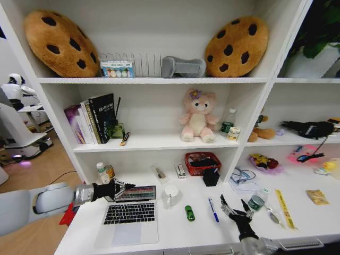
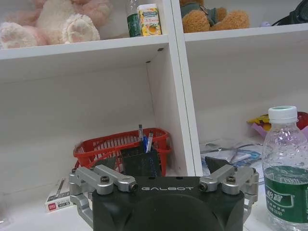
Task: Organize the objects on the table.
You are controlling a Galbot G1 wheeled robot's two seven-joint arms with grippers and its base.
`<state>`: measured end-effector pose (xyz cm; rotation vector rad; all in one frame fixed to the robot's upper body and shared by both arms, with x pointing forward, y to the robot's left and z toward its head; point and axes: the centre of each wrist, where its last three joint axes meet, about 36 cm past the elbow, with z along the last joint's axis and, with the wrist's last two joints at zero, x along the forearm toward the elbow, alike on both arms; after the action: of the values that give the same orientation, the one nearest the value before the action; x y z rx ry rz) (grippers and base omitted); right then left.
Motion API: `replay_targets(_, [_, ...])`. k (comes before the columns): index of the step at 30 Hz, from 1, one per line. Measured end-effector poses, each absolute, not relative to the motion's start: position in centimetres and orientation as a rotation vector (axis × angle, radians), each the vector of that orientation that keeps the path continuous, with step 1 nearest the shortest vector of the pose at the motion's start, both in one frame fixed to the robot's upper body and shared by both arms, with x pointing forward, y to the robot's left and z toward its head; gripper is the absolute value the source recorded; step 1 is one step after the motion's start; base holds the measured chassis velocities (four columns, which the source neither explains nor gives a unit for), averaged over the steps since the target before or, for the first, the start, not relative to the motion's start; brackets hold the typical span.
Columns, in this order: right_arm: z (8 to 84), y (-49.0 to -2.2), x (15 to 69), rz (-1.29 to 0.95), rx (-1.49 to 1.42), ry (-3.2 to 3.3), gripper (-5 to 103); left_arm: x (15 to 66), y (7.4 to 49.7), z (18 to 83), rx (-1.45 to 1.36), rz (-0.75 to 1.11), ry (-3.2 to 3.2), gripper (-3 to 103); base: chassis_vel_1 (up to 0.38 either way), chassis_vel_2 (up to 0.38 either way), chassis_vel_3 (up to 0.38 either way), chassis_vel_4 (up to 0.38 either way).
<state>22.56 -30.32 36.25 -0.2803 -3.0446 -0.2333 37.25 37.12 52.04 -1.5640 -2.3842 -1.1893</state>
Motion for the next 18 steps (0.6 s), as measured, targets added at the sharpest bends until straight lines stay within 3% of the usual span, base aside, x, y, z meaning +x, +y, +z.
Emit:
replay_targets(8, [37.9, -30.8, 23.9, -0.230, -0.268, -3.077, 100, 32.1, 37.5, 48.5, -1.479, -1.107, -2.490, 0, 0.000, 0.000, 0.000, 0.000])
replay_targets(18, [37.9, -30.2, 23.2, -0.242, -0.276, -3.067, 100, 39.1, 36.7, 54.8, -1.540, -1.226, -2.463, 0, 0.000, 0.000, 0.000, 0.000])
